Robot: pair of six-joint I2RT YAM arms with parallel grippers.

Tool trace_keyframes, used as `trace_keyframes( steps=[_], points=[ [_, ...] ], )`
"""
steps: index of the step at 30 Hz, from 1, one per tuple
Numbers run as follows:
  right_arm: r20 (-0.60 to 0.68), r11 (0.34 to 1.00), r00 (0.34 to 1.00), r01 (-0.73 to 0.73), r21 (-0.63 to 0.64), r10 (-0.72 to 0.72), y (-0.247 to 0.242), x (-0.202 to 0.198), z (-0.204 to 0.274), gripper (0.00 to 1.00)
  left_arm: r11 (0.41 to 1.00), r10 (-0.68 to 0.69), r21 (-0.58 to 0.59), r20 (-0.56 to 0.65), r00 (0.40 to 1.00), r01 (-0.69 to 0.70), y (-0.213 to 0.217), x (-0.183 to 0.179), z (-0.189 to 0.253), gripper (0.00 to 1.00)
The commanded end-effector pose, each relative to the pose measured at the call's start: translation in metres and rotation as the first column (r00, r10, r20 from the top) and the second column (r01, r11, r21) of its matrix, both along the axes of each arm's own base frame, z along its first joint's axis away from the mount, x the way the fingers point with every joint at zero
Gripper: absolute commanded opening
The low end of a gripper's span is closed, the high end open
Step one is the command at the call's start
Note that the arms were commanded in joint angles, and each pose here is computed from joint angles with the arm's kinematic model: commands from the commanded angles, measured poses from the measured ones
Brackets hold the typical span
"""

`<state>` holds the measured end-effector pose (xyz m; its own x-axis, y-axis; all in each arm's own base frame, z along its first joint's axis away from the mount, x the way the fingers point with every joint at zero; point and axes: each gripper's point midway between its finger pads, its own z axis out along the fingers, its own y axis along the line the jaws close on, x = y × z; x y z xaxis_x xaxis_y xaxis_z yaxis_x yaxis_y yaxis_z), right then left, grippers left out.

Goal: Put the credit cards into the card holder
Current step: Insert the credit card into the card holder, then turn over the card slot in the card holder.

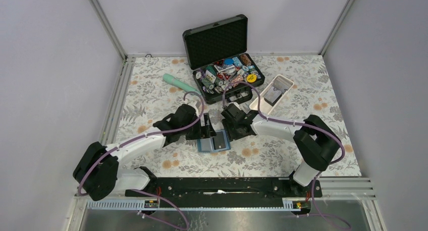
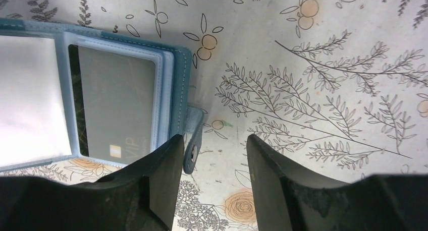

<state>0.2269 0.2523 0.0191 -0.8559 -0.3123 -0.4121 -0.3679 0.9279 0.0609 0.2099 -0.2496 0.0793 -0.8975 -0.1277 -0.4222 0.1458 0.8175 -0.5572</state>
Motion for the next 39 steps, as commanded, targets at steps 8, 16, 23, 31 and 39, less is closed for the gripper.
trace_keyframes(
  steps=[8,16,23,31,39],
  points=[
    [0.091,0.992,0.996,0.014,0.125,-0.025,0.005,0.004,0.054,0.66,0.993,0.108,0.044,0.072,0.992,-0.111,0.031,0.000,0.003,0.92],
    [0.047,0.935,0.999,-0.013,0.354,-0.004,0.037,-0.012,0.065,0.63,0.994,0.107,0.033,0.005,0.994,-0.107,0.029,-0.010,-0.014,0.94],
    [-0.014,0.890,0.998,-0.041,0.454,0.053,0.059,-0.024,0.061,0.49,0.993,0.106,-0.055,-0.010,0.994,-0.106,0.019,-0.013,-0.014,0.80],
    [-0.050,0.914,0.998,-0.023,0.405,0.047,0.056,-0.025,0.036,0.43,0.990,0.114,-0.084,-0.050,0.992,-0.118,0.013,-0.016,-0.025,0.47],
    [-0.070,0.937,0.997,0.001,0.350,0.025,0.047,-0.025,0.015,0.39,0.989,0.121,-0.073,-0.071,0.990,-0.126,0.015,-0.018,-0.035,0.21]
  ],
)
